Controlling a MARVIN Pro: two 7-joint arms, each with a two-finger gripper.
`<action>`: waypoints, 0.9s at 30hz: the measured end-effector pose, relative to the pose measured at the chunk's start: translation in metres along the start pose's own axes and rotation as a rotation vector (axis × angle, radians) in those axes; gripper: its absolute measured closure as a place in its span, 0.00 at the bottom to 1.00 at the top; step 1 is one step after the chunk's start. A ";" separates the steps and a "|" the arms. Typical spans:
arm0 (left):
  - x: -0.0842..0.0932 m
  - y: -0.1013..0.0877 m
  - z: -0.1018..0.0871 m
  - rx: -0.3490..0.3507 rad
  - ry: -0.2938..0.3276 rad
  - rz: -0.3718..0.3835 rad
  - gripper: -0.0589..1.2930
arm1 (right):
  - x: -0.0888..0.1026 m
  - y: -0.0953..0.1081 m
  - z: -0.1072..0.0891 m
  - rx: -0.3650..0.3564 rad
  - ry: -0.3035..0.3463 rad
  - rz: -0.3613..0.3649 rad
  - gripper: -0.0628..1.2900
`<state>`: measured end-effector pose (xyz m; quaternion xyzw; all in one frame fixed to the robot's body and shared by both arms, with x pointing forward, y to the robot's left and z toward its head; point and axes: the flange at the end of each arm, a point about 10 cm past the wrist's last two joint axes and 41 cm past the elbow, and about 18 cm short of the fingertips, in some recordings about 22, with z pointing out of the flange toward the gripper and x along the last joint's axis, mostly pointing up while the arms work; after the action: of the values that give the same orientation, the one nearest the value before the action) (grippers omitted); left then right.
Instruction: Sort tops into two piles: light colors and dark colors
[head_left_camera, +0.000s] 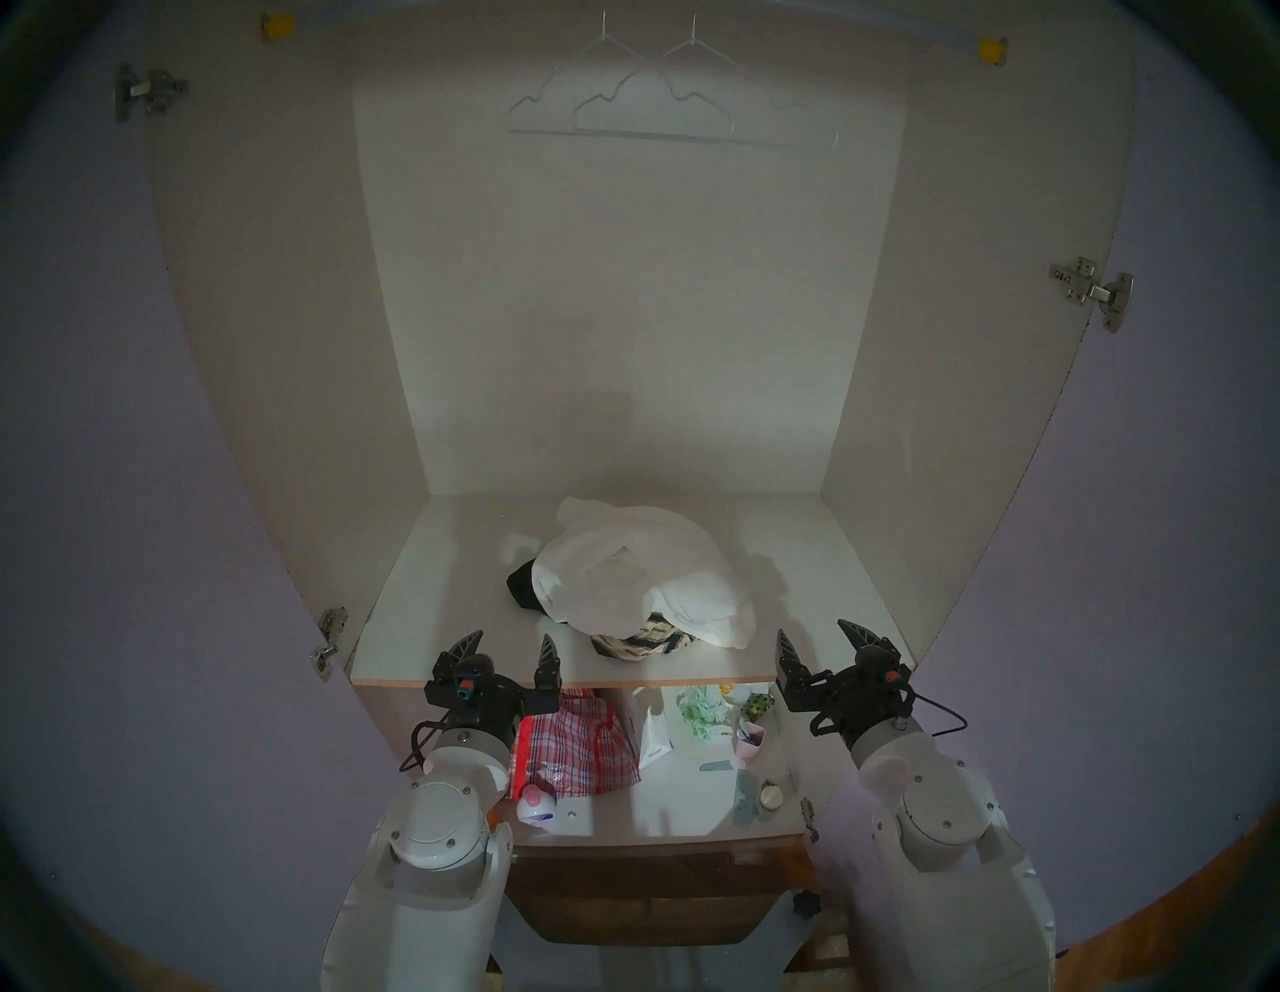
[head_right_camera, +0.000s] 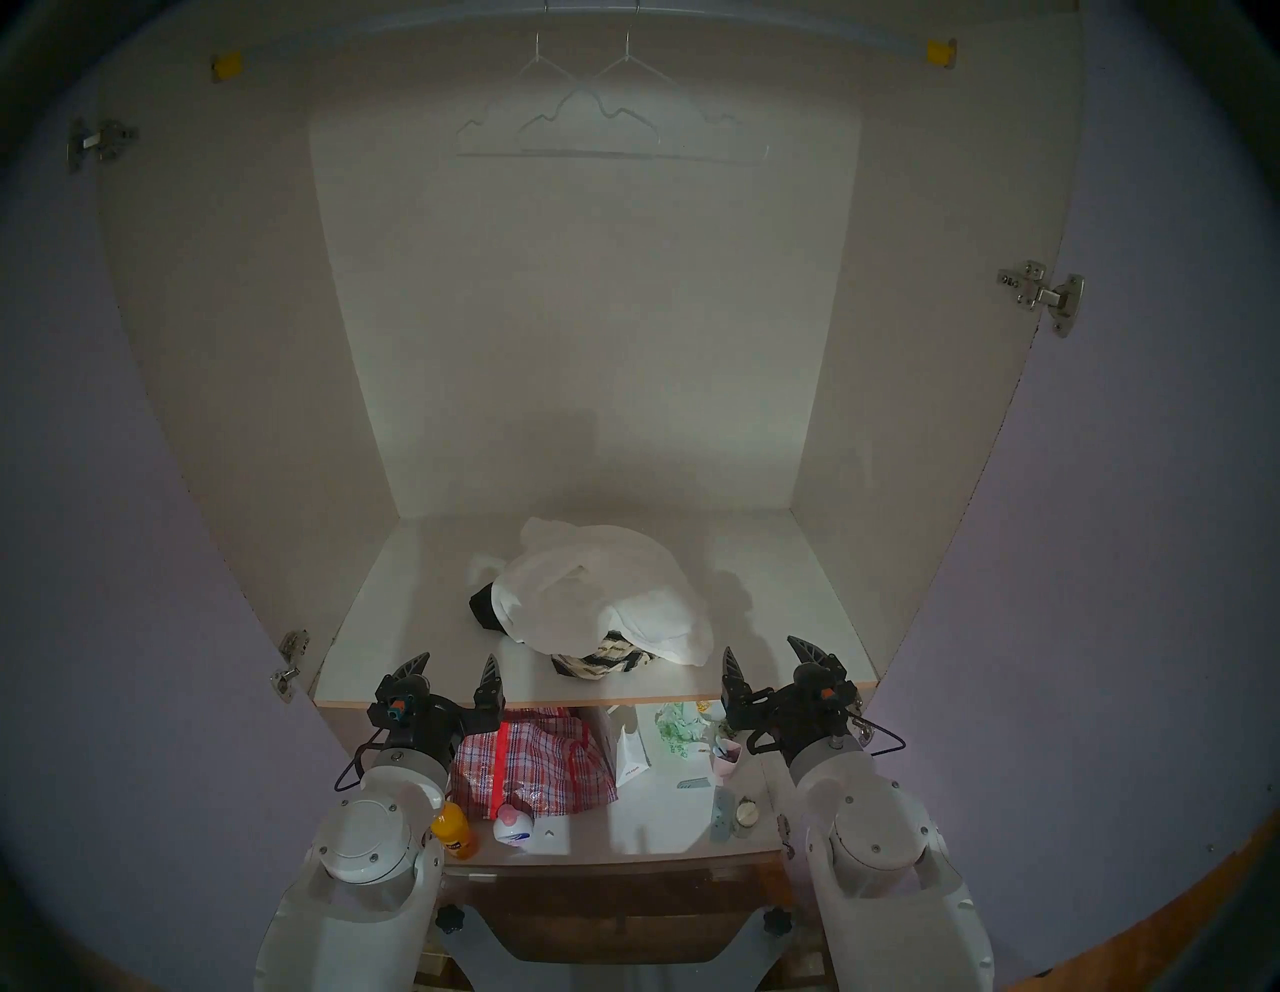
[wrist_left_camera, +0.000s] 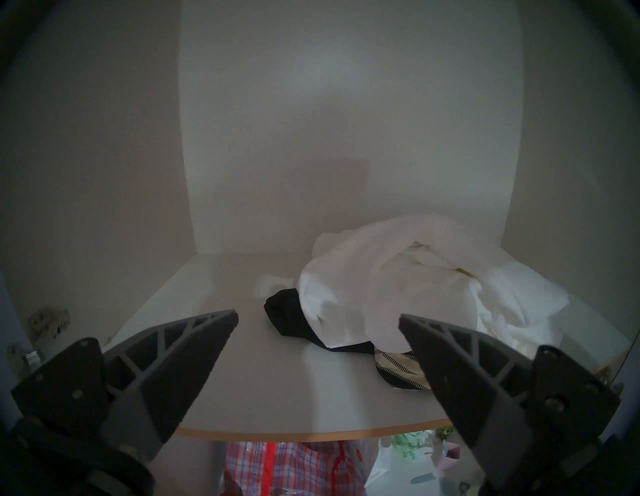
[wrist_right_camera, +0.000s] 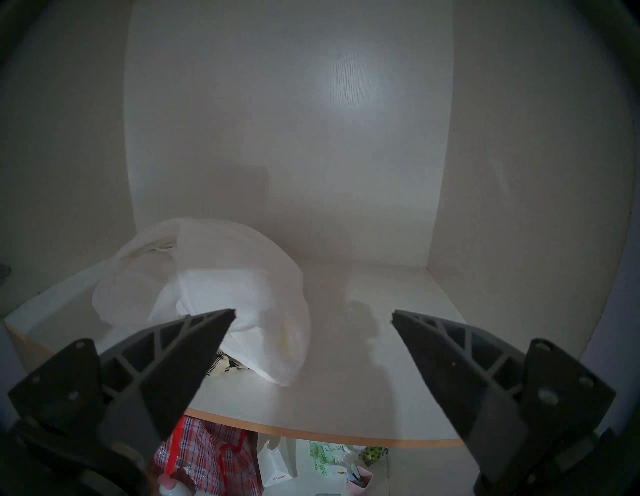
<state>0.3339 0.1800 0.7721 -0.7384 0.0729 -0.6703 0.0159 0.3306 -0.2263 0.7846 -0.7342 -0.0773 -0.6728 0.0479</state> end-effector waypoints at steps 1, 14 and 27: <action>0.004 0.002 0.010 -0.037 0.019 0.099 0.02 | 0.000 0.000 0.000 0.002 0.002 0.004 0.03; -0.027 0.021 0.069 -0.208 -0.061 0.307 0.02 | 0.001 -0.001 0.001 0.004 0.008 0.014 0.03; 0.018 0.033 0.131 -0.311 0.015 0.685 0.02 | 0.001 -0.001 0.001 0.005 0.009 0.016 0.03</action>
<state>0.4622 0.1353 0.7723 -0.6598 0.4169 -0.6123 0.1264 0.3318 -0.2247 0.7858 -0.7317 -0.0727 -0.6754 0.0555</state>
